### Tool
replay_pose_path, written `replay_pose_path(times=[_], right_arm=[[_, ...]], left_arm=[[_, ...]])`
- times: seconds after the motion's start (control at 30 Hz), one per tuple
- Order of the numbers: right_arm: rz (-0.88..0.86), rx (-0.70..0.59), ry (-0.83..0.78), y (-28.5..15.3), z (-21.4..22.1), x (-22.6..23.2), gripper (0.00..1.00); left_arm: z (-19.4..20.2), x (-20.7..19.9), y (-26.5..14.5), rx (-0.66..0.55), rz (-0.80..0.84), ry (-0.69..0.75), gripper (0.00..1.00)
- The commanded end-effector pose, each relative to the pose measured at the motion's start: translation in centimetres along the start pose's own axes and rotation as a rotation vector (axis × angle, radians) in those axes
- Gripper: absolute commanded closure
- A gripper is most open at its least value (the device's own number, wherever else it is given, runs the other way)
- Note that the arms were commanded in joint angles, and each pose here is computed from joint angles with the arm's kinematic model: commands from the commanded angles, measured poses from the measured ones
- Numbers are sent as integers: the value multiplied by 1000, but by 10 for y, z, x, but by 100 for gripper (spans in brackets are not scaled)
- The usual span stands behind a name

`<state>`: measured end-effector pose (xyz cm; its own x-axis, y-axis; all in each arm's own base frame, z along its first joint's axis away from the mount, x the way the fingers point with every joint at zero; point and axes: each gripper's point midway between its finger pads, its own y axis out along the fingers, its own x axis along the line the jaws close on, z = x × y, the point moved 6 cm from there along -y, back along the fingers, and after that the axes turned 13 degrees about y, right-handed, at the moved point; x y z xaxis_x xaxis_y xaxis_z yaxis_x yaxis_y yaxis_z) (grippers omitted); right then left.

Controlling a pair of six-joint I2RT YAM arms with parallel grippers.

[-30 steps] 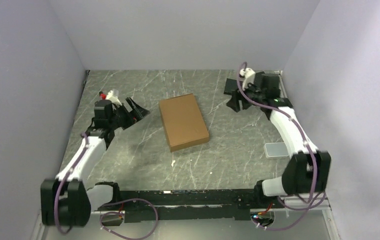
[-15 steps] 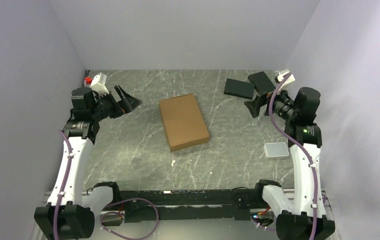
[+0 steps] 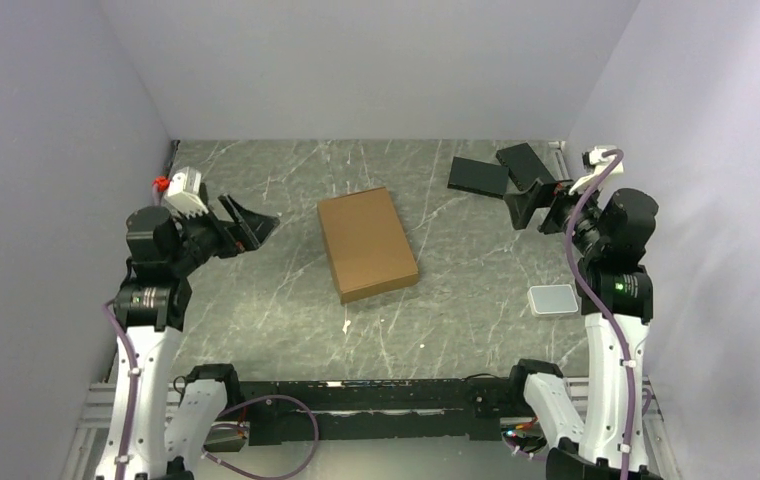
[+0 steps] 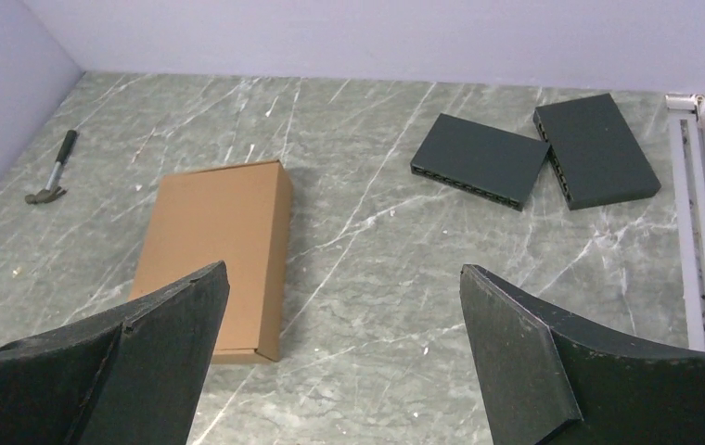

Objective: Fold the paper box

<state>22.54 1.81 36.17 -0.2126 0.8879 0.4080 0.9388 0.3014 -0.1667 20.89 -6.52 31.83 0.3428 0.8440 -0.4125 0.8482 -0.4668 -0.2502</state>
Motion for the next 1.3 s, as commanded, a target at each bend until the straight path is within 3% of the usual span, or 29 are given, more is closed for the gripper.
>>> replay_pose_path(times=[0.0,0.5,1.27], right_arm=[[-14,-29,18,-5,1,2,0],[-65,10,70,2,16,-10,0],[-52,4,98,2,15,-20,0]], left_arm=[[7,2,-6,-71,-12,31,0],[23,25,-1,-31,-113,88,0],[25,25,-3,-31,-90,102,1]])
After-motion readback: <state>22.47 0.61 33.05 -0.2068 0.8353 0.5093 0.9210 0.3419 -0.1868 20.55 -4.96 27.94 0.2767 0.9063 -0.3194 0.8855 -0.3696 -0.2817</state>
